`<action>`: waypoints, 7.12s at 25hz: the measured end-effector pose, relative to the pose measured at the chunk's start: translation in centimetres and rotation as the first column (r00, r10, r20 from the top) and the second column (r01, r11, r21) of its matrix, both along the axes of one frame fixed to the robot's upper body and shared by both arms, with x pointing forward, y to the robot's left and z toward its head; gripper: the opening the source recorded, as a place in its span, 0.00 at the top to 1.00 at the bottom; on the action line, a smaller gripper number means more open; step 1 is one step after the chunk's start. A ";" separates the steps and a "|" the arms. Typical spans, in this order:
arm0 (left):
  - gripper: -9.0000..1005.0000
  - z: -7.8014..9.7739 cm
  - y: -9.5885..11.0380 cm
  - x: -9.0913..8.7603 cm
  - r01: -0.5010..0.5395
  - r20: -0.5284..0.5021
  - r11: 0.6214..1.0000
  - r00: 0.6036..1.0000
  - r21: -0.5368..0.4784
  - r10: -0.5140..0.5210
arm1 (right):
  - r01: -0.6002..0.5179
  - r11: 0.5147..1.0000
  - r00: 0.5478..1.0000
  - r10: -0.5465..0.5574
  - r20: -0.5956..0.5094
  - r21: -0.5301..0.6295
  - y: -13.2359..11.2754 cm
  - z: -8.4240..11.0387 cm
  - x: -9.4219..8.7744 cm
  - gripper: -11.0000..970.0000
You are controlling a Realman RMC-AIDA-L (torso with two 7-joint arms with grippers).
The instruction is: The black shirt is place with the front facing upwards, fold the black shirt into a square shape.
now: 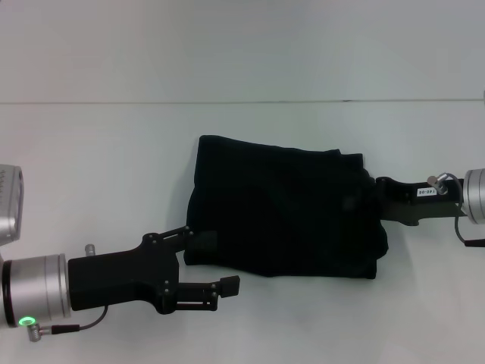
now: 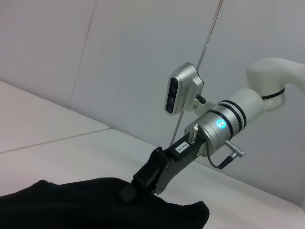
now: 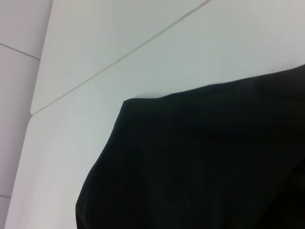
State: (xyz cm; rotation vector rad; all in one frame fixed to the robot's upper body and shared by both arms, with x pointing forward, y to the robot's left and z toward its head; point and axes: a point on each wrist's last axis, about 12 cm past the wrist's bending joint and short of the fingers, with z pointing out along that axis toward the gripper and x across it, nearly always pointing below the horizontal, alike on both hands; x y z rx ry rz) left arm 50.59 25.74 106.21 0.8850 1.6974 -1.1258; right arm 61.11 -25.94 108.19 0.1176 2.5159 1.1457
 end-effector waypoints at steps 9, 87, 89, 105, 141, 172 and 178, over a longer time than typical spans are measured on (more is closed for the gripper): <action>0.06 0.1 0.0 0.0 -0.003 0.002 1.000 1.000 -0.003 0.003 | -0.005 1.000 0.998 0.003 0.059 0.029 0.0 0.2 0.1 0.92; 0.06 0.6 3.1 1.9 -0.371 -0.435 0.905 0.864 -0.208 0.254 | -0.099 0.914 0.451 0.393 0.802 -0.392 0.1 -6.2 -8.1 0.04; 0.06 0.7 3.3 2.6 -0.409 -0.494 0.892 0.826 -0.193 0.272 | -0.094 0.921 0.417 0.381 0.825 -0.377 -0.1 -5.9 -8.6 0.04; 0.06 2.0 1.2 10.3 -0.509 -0.674 0.845 0.566 0.167 0.474 | -0.149 0.923 0.377 0.386 0.842 -0.356 -0.8 -7.9 -14.2 0.04; 0.07 0.1 -4.8 10.3 -0.468 -0.630 0.858 0.606 0.212 0.486 | -0.159 0.936 0.396 0.352 0.848 -0.314 -0.7 -8.1 -15.3 0.04; 0.78 -0.7 -4.8 9.7 -0.470 -0.612 0.853 0.612 0.228 0.501 | -0.147 0.944 0.405 0.331 0.852 -0.297 -0.9 -8.0 -15.4 0.04; 0.94 -0.9 -4.3 9.4 -0.481 -0.616 0.848 0.604 0.223 0.505 | -0.131 0.947 0.400 0.322 0.858 -0.294 -1.0 -7.8 -15.0 0.04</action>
